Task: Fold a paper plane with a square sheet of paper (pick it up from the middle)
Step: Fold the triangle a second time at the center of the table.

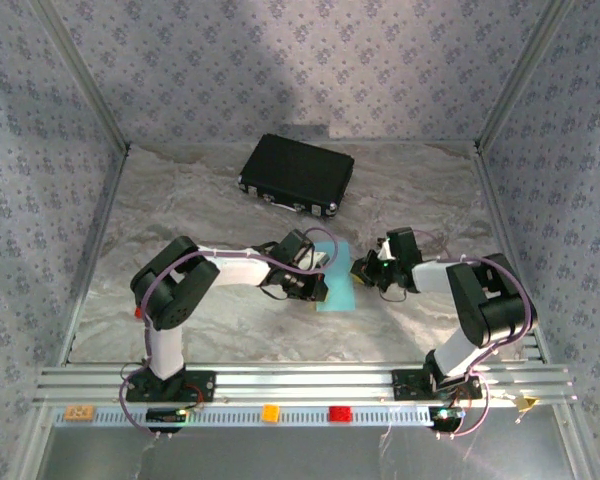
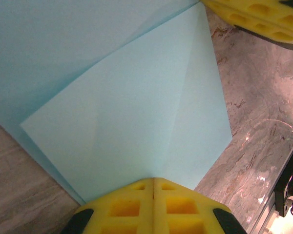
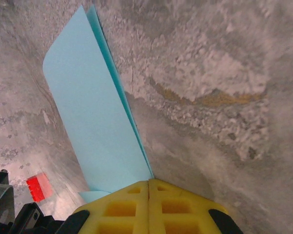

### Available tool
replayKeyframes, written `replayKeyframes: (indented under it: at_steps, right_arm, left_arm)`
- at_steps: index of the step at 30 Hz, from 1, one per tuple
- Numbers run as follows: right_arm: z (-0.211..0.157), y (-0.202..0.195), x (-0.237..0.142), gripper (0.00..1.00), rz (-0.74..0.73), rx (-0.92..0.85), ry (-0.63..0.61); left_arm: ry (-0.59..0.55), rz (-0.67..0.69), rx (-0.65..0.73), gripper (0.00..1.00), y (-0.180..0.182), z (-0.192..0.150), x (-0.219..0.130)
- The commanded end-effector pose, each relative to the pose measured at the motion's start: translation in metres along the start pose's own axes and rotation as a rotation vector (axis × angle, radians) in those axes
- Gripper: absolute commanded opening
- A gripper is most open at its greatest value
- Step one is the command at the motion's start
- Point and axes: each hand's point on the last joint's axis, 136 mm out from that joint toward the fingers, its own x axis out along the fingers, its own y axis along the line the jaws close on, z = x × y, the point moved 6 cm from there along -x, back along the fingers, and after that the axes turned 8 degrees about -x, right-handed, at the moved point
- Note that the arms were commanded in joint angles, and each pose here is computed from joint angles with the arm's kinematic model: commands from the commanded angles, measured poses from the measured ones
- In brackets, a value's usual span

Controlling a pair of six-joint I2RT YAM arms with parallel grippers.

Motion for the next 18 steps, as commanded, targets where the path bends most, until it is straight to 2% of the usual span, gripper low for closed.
replayKeyframes:
  at_steps: [1,5,10,18]
  right_arm:
    - [0.004,0.004,-0.011,0.07,-0.011,-0.028,-0.046]
    - [-0.001,0.021,-0.017,0.08,0.028,-0.083,-0.051]
    - [-0.020,0.035,-0.005,0.09,0.062,-0.136,0.028]
    - [-0.029,0.005,0.011,0.05,-0.031,-0.076,0.070]
  left_arm:
    - [0.077,0.124,-0.063,0.00,0.034,-0.021,0.006]
    - [0.075,0.118,-0.059,0.00,0.032,-0.020,0.006]
    - [0.068,0.106,-0.052,0.00,0.028,-0.017,0.005]
    - [0.060,0.071,-0.037,0.00,0.017,-0.012,0.002]
